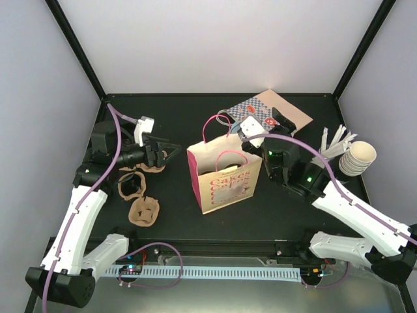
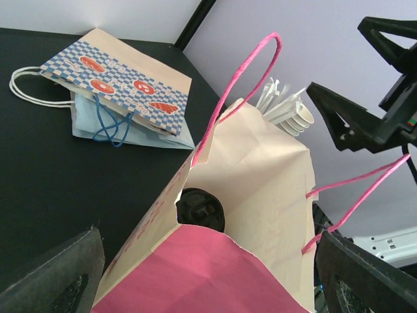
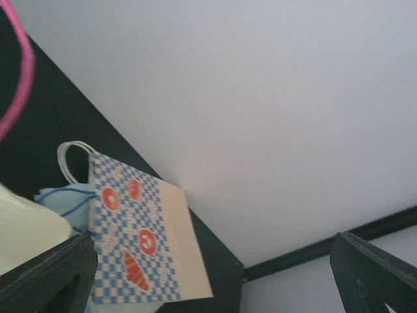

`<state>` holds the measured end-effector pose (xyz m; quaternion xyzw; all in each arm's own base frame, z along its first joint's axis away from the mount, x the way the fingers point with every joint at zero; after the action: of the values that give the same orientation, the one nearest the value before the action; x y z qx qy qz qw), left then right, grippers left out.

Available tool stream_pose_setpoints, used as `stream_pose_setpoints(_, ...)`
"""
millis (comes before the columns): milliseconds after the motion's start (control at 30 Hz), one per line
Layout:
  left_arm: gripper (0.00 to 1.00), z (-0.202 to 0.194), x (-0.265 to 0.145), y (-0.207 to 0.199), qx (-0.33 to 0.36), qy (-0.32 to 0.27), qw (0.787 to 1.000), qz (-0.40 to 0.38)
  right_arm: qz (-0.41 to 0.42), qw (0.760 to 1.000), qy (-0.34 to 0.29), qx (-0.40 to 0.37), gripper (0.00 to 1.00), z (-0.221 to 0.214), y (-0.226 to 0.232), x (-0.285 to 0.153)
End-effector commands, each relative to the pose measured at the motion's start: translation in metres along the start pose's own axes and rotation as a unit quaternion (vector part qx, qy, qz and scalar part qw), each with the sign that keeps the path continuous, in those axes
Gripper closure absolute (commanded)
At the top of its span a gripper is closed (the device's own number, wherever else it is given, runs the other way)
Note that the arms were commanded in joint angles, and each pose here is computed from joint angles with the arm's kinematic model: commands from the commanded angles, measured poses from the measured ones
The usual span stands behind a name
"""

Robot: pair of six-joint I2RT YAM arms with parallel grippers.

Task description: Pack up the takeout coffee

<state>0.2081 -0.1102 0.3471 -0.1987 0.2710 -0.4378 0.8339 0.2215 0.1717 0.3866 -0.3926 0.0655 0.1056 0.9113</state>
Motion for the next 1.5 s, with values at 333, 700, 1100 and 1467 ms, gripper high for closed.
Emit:
stream_pose_setpoints(333,0.08,0.017,-0.011,-0.028,0.034,-0.028,0.999,-0.027,-0.121,0.99,-0.031,-0.068,0.0,0.002,-0.01,0.0)
stream_pose_setpoints(700,0.08,0.02,-0.011,-0.033,0.036,-0.032,0.998,-0.034,-0.114,0.986,-0.113,-0.043,0.0,-0.03,-0.007,-0.034)
stream_pose_setpoints(1100,0.05,0.006,-0.025,-0.04,0.036,-0.013,0.999,-0.005,-0.043,0.981,0.023,0.188,0.0,-0.03,-0.03,-0.043)
stream_pose_setpoints(1467,0.05,-0.036,-0.04,-0.046,-0.011,-0.003,1.0,0.003,0.134,0.928,0.152,0.312,0.07,-0.033,-0.006,-0.06)
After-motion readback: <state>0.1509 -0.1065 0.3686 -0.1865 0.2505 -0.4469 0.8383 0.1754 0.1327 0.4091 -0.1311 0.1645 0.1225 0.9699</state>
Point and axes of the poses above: each gripper's point midway between its finger pads, its own x axis out along the fingers, its own y axis along the line the jaws close on, z = x × y, the point moved 7 cm from there along -x, back along the fingers, and after that the axes turned 1 degree about x, right-handed, at the moved point
